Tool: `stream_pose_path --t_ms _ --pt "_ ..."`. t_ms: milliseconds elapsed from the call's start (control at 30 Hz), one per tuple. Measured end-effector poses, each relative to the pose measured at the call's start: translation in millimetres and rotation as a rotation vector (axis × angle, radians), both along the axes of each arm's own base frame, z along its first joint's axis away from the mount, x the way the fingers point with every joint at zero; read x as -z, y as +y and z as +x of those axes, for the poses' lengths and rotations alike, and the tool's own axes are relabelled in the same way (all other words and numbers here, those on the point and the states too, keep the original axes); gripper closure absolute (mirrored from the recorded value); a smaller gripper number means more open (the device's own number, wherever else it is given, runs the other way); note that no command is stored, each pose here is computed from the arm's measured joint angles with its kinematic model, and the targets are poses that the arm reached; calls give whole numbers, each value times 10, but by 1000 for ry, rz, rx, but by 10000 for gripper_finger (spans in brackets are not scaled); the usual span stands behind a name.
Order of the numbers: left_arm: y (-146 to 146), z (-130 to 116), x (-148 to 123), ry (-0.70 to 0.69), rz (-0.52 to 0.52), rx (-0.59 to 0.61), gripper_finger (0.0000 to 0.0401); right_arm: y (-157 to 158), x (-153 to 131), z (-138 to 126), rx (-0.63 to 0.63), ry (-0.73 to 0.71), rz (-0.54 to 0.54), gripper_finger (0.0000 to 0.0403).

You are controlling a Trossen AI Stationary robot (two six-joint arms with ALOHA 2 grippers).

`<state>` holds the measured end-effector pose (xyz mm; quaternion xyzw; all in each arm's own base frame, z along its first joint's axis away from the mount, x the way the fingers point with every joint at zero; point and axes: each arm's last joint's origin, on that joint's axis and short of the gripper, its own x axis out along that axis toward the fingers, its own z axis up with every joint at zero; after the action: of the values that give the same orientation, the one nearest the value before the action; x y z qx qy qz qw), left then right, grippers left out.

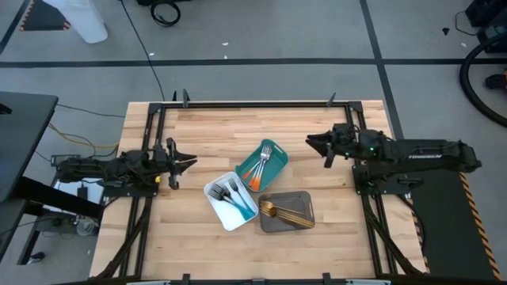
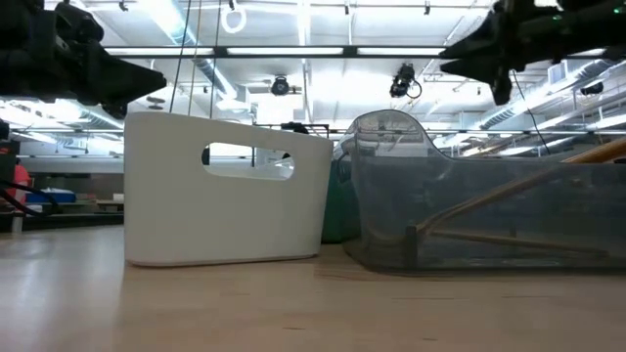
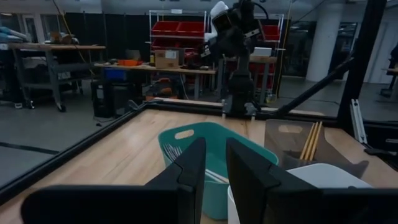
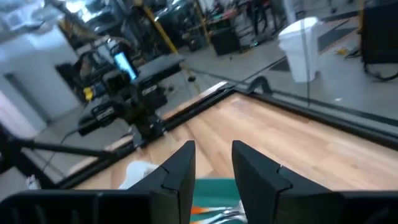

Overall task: Sort silverware by color (type)
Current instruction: Return to Home Position

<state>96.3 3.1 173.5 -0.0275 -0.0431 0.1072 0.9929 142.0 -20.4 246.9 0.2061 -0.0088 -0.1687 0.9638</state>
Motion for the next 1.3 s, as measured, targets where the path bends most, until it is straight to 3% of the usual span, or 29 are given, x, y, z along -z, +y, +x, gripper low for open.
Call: stream_pose_path --t_ms 400,733,1000,1167,1300 --pt "-6 4 21 19 -18 23 355 -11 356 -286 137 -143 1 341" --pt "-1 4 26 26 -3 17 393 -5 691 -370 146 -181 32 394" --pt "5 3 26 25 -2 -2 394 15 688 -379 149 -187 37 394" --pt "6 4 27 43 76 -12 393 13 694 -377 164 -179 35 393" --pt "7 3 11 -7 -65 -5 393 20 694 -374 138 -139 -57 393"
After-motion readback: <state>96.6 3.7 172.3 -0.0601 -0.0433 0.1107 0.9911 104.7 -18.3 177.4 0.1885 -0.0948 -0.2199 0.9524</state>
